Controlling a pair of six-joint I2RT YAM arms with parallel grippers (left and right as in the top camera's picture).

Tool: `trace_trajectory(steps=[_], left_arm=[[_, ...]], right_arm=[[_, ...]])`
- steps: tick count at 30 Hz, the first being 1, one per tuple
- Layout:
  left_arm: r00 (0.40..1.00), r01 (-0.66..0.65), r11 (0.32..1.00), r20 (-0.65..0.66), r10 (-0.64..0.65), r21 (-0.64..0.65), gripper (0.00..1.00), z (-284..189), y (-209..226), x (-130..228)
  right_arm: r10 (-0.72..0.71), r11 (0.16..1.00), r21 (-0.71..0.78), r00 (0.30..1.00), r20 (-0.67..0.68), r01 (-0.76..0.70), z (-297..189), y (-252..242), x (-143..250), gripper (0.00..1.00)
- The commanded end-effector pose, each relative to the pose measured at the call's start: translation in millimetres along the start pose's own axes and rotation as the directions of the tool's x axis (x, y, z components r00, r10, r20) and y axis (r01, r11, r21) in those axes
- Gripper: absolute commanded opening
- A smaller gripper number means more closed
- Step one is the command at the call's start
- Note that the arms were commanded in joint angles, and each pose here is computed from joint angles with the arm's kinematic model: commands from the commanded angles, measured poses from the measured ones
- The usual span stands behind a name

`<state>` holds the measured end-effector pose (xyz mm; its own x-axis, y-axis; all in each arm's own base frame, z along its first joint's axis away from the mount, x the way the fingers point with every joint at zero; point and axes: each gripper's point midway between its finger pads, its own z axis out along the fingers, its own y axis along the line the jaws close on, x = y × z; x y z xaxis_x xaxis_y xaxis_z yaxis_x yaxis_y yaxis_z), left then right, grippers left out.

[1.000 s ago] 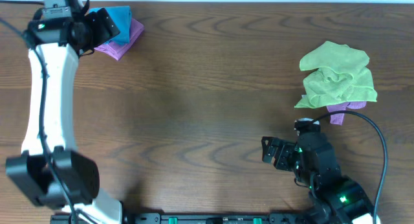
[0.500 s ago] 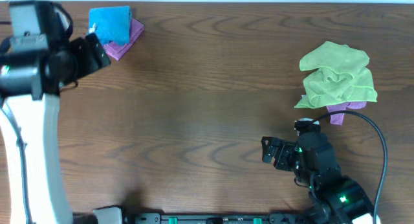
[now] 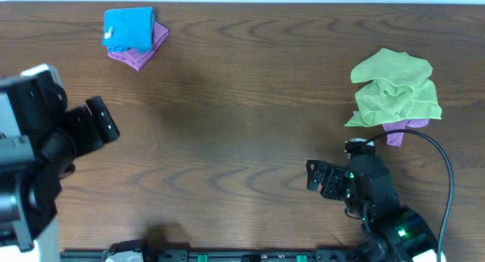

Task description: Fold the cloth

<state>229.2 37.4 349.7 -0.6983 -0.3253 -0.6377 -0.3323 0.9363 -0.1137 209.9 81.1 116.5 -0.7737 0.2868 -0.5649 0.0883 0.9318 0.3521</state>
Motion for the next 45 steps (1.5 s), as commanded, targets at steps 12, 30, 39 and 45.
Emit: trace_trajectory(steps=[12, 30, 39, 45], left_arm=[[0.992, -0.029, 0.993, 0.126, 0.015, 0.116, 0.95, 48.3, 2.6, 84.8], [0.935, -0.193, 0.972, 0.326, 0.142, 0.131, 0.95, 121.7, 10.5, 156.8], [0.913, -0.272, 0.957, 0.341, 0.223, 0.104, 0.95, 141.0, 14.5, 178.1], [0.912, -0.288, 0.953, 0.331, 0.242, 0.098, 0.95, 146.7, 15.7, 184.4]], right_arm=[[0.02, 1.0, 0.006, 1.0, 0.002, -0.02, 0.7, -1.8, 0.0, 0.99], [0.02, 1.0, 0.006, 1.0, 0.002, -0.02, 0.7, -1.8, 0.0, 0.99], [0.02, 1.0, 0.006, 1.0, 0.002, -0.02, 0.7, -1.8, 0.0, 0.99], [0.02, 1.0, 0.006, 1.0, 0.003, -0.02, 0.7, -1.8, -0.1, 0.99]])
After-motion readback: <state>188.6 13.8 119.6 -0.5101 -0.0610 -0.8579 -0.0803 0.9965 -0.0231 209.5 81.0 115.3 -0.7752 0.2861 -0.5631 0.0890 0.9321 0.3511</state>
